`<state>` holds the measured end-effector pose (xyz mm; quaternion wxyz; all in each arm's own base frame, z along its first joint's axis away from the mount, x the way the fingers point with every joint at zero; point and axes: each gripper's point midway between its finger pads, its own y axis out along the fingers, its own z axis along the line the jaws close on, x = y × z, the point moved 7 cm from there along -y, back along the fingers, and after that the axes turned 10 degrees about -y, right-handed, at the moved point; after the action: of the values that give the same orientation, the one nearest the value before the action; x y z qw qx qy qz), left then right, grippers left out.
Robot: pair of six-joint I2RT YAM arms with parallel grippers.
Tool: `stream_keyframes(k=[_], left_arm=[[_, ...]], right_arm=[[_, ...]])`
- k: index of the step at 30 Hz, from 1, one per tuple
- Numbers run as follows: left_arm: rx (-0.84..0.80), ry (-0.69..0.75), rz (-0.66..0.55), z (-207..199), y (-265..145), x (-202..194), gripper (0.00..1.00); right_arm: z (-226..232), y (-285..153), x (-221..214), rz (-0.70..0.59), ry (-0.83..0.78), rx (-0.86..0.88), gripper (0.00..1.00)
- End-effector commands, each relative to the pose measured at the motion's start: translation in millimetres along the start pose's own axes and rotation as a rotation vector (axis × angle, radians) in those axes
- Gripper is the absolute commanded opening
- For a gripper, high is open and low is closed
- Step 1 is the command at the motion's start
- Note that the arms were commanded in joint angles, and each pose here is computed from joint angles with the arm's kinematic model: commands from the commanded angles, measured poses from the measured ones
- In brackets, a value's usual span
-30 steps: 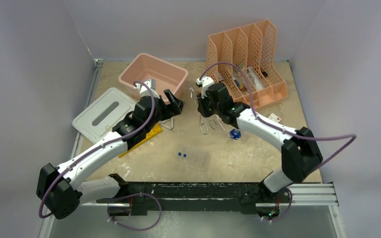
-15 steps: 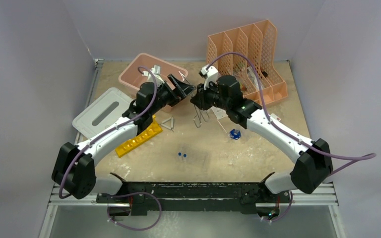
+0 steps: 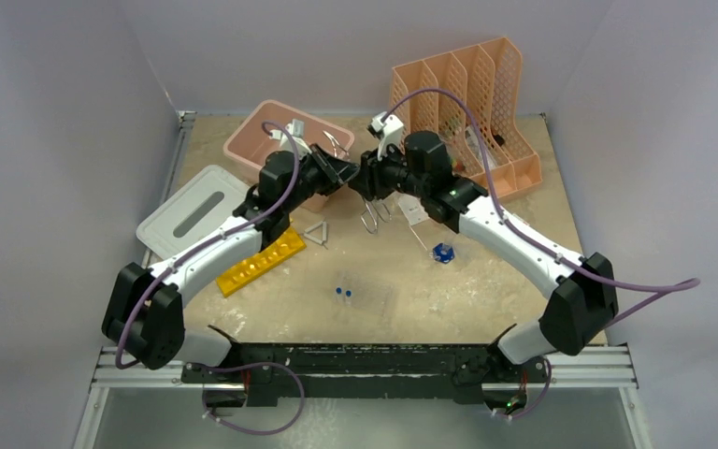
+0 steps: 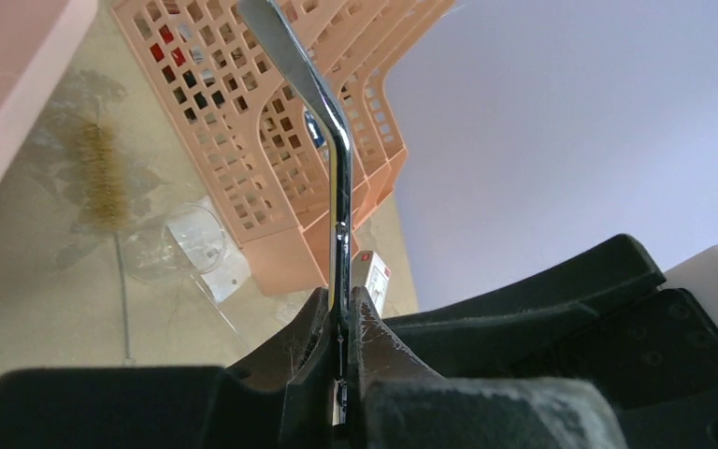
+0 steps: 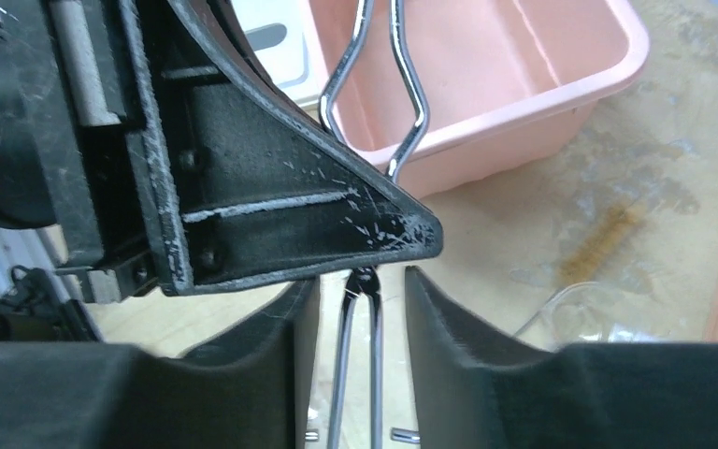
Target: Organize the chemistry lab equipment
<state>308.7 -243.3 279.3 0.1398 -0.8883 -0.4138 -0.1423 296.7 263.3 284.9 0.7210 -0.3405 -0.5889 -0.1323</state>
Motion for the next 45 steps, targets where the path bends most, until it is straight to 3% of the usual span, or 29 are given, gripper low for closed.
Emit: stream_keyframes(k=[1, 3, 6, 12, 18, 25, 30, 36, 45], left_arm=[[-0.028, 0.08, -0.093, -30, 2, 28, 0.0], [0.022, 0.082, -0.137, -27, 3, 45, 0.0], [0.074, 0.078, -0.2, -25, 9, 73, 0.0], [0.23, 0.061, -0.388, -8, 20, 142, 0.0], [0.448, 0.08, -0.522, 39, 35, 187, 0.0], [0.578, 0.014, -0.497, 104, 82, 191, 0.0], [0.679, -0.047, -0.543, 139, 105, 194, 0.0], [0.777, -0.096, -0.606, 164, 121, 199, 0.04], [0.824, -0.191, -0.602, 195, 140, 190, 0.08]], right_arm=[[-3, -9, 45, -0.116, -0.024, -0.031, 0.51], [-4, -19, 52, -0.141, -0.041, -0.051, 0.6], [-6, -36, 61, -0.187, -0.061, -0.086, 0.65], [-13, -44, 56, -0.202, -0.077, -0.166, 0.66], [-17, -52, 45, -0.19, -0.088, -0.215, 0.66], [-20, -51, 39, -0.172, -0.097, -0.236, 0.66], [-21, -46, 39, -0.156, -0.096, -0.23, 0.66], [-23, -44, 34, -0.145, -0.103, -0.243, 0.66], [-24, -43, 31, -0.136, -0.114, -0.248, 0.66]])
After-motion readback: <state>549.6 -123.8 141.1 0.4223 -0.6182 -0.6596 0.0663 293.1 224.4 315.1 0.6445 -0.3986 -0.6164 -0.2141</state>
